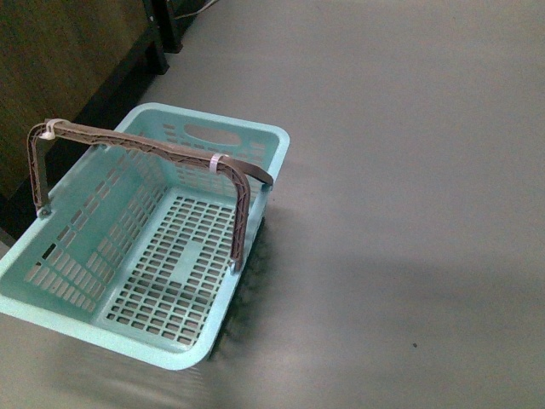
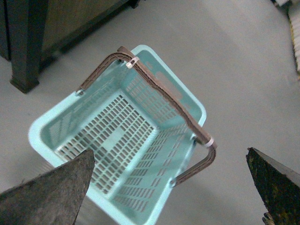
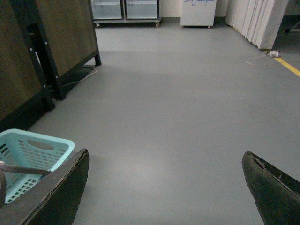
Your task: Pick lemon and mango into basket
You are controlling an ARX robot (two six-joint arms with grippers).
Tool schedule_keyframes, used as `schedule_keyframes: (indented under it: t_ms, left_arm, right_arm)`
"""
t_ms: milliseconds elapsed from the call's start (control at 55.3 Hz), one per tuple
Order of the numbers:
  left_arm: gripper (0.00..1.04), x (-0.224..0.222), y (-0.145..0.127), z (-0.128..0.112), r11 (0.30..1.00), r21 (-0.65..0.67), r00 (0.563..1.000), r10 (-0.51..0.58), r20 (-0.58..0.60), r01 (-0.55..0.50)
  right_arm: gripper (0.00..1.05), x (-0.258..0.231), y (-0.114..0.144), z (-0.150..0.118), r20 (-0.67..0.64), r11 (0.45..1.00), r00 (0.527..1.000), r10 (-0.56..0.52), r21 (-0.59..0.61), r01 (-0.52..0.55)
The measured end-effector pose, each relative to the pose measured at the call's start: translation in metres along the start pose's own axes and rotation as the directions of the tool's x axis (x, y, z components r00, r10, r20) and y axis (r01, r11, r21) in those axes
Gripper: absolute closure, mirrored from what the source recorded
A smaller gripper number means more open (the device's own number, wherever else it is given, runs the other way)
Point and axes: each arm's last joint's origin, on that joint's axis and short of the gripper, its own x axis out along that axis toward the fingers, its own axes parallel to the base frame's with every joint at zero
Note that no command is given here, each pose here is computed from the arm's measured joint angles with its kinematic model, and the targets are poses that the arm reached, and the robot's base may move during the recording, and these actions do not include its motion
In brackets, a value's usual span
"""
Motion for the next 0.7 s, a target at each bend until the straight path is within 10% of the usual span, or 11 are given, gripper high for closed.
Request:
schedule_keyframes:
  t_ms: [271, 705]
  left_arm:
    - [0.07, 0.086, -0.012, 0.003, 0.954, -0.301, 0.993, -0.034, -0.110, -0.001]
    - [0.07, 0.219, -0.049, -0.047, 0.917, -0.378, 0.960, 0.021, -0.280, -0.130]
  right_arm:
    - [0.09, 0.000, 0.000, 0.000, 0.000, 1.000, 1.000, 0.000, 0.000, 0.000]
    - [0.09, 0.000, 0.000, 0.000, 0.000, 1.000, 1.000, 0.000, 0.000, 0.000]
